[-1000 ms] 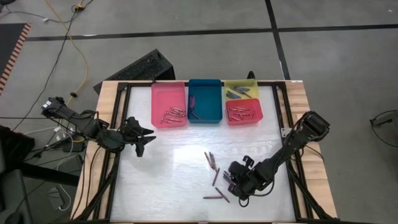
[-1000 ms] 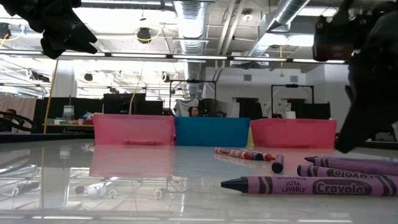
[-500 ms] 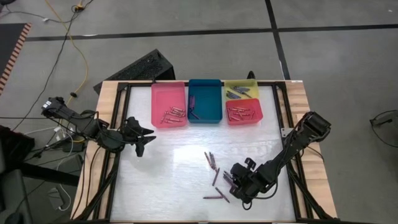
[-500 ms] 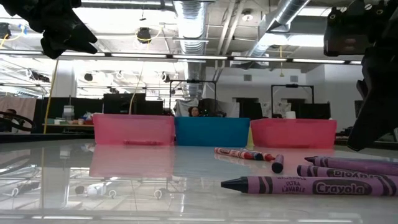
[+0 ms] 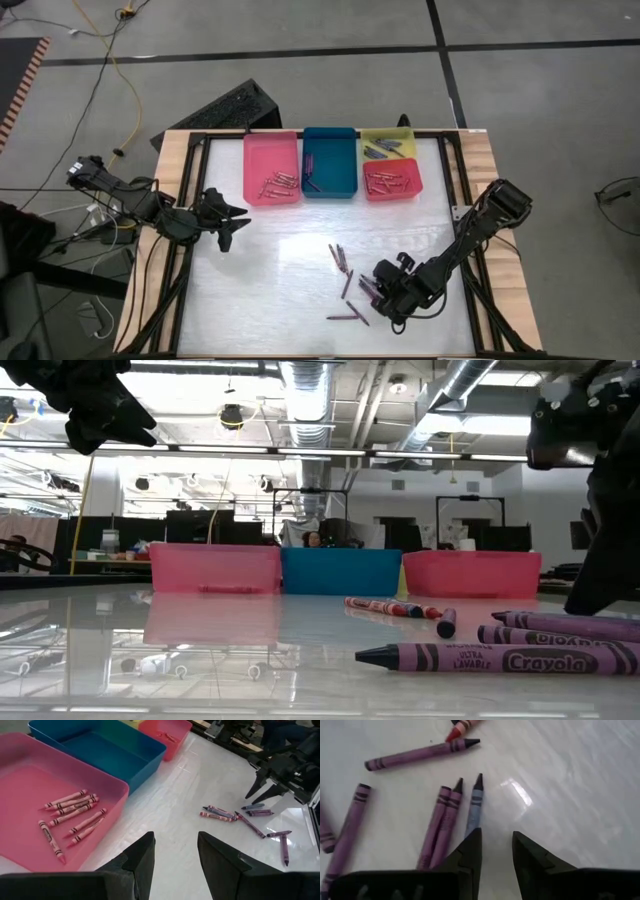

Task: Sort crayons
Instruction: Put the blue crayon into the yellow bin

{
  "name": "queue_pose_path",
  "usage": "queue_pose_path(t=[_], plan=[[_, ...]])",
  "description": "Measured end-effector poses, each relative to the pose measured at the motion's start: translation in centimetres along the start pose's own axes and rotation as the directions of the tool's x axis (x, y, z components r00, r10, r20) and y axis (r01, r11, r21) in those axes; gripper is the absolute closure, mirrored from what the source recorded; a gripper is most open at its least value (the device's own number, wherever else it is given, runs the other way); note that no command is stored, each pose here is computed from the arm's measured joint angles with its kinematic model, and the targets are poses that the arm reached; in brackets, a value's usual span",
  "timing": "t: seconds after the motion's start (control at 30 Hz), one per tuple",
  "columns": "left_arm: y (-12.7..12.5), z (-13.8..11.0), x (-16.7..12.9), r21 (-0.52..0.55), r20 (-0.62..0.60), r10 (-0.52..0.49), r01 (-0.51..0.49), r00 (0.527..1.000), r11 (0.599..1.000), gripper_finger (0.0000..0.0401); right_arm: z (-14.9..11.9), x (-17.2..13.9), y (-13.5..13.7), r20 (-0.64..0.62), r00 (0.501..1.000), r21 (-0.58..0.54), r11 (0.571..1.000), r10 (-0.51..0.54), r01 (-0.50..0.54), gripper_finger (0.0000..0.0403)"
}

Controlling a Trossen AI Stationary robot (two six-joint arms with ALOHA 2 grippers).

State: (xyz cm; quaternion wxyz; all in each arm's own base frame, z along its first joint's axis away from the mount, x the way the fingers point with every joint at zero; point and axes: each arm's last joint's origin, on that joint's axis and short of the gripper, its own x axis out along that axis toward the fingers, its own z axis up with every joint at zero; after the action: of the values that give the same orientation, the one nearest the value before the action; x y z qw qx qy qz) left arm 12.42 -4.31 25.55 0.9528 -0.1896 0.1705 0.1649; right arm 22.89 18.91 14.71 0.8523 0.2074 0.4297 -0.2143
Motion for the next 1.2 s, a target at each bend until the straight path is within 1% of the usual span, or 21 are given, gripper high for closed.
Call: queue_pose_path(t=[0.5,0.77,1.2], plan=[[-0.02,-0.02,-0.01,0.0,-0.007,-0.008,0.008,1.0,1.0,0.0262,0.02,-0.01,0.02,0.0,1.0,-0.006,1.0,0.0,0.0,0.0294],[-0.03,-0.04,0.0,0.001,-0.011,-0.012,0.012,1.0,1.0,0.0262,-0.19,-0.27,0.76,0.014,0.998,0.026,0.998,0.065,-0.065,0.0294],[-0.02,-0.04,0.01,-0.002,-0.01,-0.011,0.011,1.0,1.0,0.0262,-0.24,-0.28,0.49,0.027,0.999,0.027,0.999,0.035,-0.036,0.0294]])
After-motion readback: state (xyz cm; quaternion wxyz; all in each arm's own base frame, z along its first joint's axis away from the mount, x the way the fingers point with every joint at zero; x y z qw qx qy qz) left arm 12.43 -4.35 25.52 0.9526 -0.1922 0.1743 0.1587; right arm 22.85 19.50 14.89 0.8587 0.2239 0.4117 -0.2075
